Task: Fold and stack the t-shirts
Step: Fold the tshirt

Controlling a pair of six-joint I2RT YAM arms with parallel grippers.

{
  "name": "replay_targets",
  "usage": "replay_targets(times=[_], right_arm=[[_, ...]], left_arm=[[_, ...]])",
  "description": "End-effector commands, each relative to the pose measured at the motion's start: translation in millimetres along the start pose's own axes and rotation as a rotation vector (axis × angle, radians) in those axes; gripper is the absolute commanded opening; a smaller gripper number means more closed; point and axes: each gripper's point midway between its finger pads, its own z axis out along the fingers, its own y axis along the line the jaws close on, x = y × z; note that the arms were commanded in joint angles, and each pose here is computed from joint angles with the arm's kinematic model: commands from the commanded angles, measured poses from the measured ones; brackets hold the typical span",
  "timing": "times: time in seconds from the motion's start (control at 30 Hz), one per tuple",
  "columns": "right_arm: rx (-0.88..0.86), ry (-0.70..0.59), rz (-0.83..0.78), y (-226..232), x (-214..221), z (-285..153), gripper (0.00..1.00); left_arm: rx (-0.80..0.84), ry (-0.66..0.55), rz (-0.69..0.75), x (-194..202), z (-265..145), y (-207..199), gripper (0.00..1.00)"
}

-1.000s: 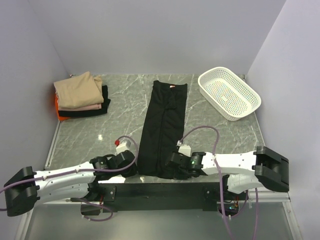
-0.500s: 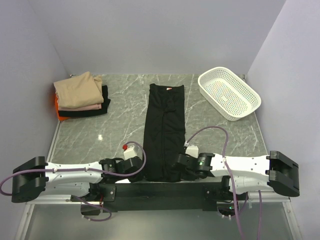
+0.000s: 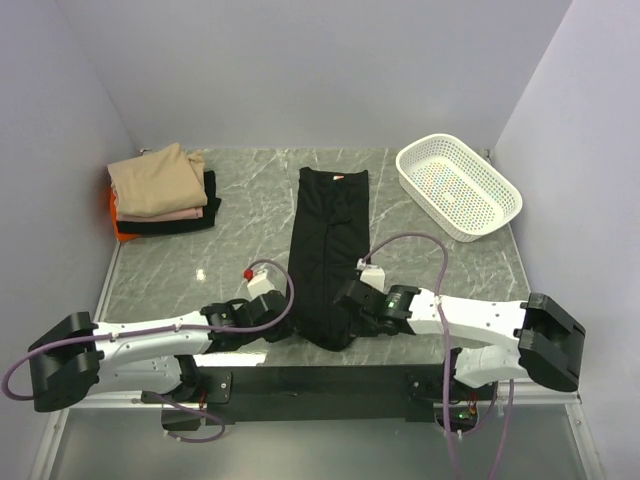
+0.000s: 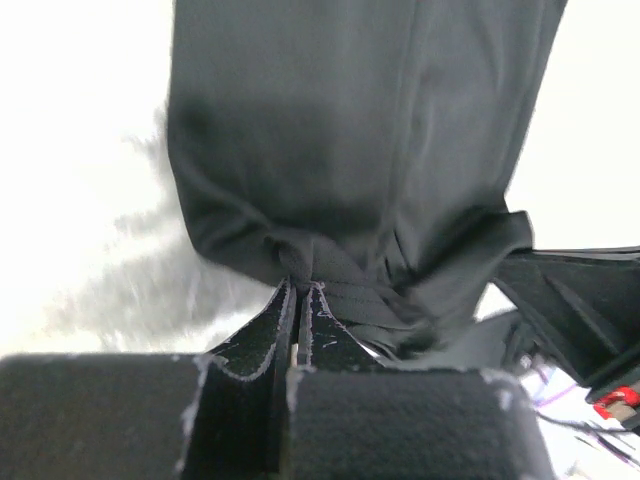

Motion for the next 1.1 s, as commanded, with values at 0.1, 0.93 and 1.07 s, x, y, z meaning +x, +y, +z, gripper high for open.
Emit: replay_targets(times=[0.1,0.93,1.07], right_arm=[[-0.012,-0.11,-0.039,12,-54,7,0.0],[0.057,-0.179,-0.015,-12,-212,62,0.0],[0.069,-0.173,0.001,-23,-224,68,0.0]], left_arm=[[0.054,-0.079,0.079,-40,13,-29,0.0],[-0.022,-0.277,0.18,-204,84,-40,0.01],[-0.024,-0.281,0.201,-222,95,-42,0.01]])
